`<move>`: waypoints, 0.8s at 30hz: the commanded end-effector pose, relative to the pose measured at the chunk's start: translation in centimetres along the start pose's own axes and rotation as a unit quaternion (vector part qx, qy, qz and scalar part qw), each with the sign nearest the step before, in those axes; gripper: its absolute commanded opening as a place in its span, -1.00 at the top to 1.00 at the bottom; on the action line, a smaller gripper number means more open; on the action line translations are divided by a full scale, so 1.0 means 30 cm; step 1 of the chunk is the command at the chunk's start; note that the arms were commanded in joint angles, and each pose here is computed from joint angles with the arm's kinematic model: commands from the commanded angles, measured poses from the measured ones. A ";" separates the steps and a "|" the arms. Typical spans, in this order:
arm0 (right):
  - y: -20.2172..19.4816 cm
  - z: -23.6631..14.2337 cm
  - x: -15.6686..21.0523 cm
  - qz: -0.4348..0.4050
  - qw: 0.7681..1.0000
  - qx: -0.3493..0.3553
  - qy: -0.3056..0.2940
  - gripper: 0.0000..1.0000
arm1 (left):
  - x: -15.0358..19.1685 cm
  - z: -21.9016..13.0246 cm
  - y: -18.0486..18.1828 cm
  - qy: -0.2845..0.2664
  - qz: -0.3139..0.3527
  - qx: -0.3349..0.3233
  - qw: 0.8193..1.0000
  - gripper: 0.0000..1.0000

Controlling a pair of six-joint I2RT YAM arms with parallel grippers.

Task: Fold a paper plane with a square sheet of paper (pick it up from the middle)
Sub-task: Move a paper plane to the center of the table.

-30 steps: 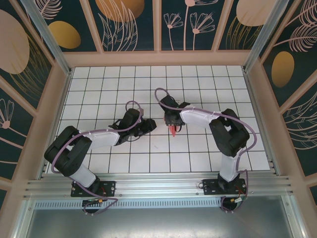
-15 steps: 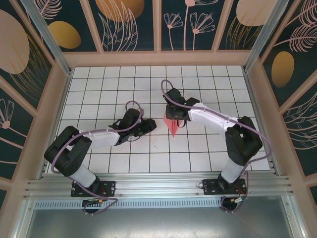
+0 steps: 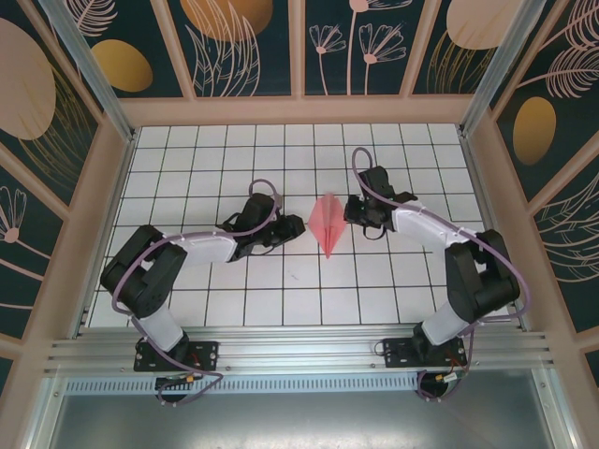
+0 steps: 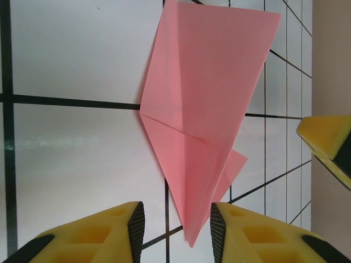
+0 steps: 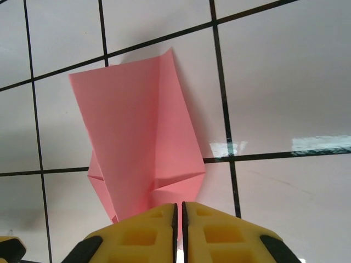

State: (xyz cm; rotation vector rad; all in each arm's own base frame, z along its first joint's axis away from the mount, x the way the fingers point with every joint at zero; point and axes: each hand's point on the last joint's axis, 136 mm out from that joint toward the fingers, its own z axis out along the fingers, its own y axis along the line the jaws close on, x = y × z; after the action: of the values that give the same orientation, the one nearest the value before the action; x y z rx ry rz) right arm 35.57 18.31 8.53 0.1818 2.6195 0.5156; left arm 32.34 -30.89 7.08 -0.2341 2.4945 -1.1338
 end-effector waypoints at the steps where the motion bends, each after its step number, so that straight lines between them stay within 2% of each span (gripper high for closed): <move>1: 0.042 0.069 0.025 -0.010 0.999 -0.042 0.029 0.75 | 0.010 0.028 -0.004 0.015 0.010 0.000 1.000 0.21; 9: 0.015 0.165 0.065 -0.017 0.997 -0.028 0.063 0.74 | 0.011 0.024 0.013 0.012 0.006 -0.007 1.000 0.21; 14: 0.037 0.146 0.045 -0.030 0.997 -0.036 0.057 0.70 | 0.009 0.018 0.017 0.006 0.006 -0.009 1.000 0.21; 17: 0.032 0.084 -0.001 -0.039 0.999 -0.019 0.026 0.65 | -0.005 0.000 0.030 -0.012 0.008 -0.019 1.000 0.21; 20: 0.025 -0.022 -0.061 -0.054 0.998 0.000 -0.028 0.55 | -0.046 -0.067 0.027 -0.058 0.022 -0.033 0.998 0.21; 24: -0.014 -0.224 -0.143 -0.067 0.987 0.036 -0.139 0.36 | -0.104 -0.175 0.046 -0.135 0.037 -0.059 0.988 0.18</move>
State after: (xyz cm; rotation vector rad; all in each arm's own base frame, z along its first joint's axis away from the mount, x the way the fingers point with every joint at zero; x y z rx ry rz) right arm 36.43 17.79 11.52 0.0745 2.5098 0.4688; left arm 32.35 -27.77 8.29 -0.2855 2.4135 -0.9895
